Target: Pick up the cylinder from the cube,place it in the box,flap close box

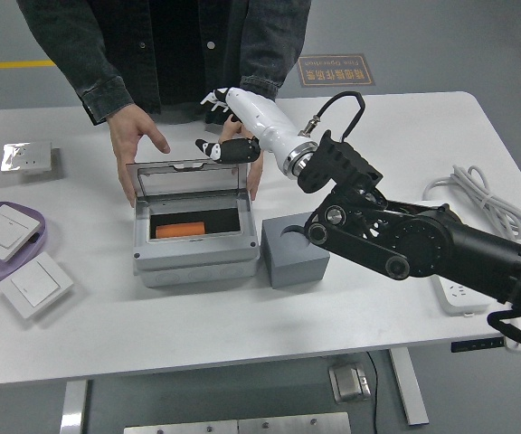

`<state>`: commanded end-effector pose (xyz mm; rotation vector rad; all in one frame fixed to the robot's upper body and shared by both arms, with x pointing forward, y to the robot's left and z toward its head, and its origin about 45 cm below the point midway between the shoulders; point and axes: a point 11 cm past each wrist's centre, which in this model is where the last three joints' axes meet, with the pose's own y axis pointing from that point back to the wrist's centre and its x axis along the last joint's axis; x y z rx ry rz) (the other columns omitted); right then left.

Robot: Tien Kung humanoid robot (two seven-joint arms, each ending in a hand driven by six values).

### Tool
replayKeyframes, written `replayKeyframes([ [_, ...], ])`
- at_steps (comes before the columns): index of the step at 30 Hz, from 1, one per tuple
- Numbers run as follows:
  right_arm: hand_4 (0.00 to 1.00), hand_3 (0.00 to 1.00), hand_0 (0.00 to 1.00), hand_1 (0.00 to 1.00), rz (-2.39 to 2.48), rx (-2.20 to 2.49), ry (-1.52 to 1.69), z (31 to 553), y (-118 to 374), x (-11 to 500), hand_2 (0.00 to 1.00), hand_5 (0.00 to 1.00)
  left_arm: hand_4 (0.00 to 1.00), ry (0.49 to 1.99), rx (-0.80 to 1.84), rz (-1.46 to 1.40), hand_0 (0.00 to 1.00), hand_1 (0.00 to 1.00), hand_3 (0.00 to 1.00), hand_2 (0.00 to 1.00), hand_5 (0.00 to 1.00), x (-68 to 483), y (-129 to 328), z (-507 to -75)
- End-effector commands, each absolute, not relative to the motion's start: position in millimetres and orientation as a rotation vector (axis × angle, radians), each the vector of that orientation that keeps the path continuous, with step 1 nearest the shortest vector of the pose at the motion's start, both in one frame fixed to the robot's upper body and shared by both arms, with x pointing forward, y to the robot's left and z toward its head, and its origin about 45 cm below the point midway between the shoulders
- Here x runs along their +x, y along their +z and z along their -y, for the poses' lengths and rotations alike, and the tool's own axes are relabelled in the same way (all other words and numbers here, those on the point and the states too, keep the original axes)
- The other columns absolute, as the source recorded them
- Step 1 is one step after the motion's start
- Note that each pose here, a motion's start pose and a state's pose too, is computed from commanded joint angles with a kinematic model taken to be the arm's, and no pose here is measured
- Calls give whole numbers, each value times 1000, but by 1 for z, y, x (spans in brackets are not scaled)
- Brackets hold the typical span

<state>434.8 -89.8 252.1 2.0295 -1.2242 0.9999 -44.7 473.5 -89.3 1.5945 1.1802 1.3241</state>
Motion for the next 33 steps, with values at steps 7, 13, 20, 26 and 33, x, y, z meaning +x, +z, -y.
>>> replayKeyframes([
  [7, 758, 644, 602, 619, 1179, 2034, 997, 91, 236, 424, 610, 254, 719, 1333, 1583, -1172, 637, 606, 641, 563, 246, -47, -90, -473],
  [13, 761, 647, 607, 621, 1157, 2097, 1039, 81, 242, 406, 613, 260, 718, 1336, 1583, -1172, 637, 606, 641, 562, 244, -50, -90, -472],
  [20, 763, 646, 603, 618, 1123, 2161, 1040, 74, 242, 386, 611, 282, 718, 1337, 1589, -1178, 637, 606, 641, 558, 243, -54, -90, -473],
  [26, 753, 647, 602, 616, 1108, 2184, 992, 76, 229, 376, 610, 286, 718, 1335, 1583, -1182, 636, 604, 640, 557, 245, -55, -91, -470],
  [33, 739, 648, 598, 614, 1108, 2218, 970, 77, 228, 361, 608, 291, 717, 1333, 1586, -1193, 635, 605, 640, 557, 241, -58, -91, -468],
])
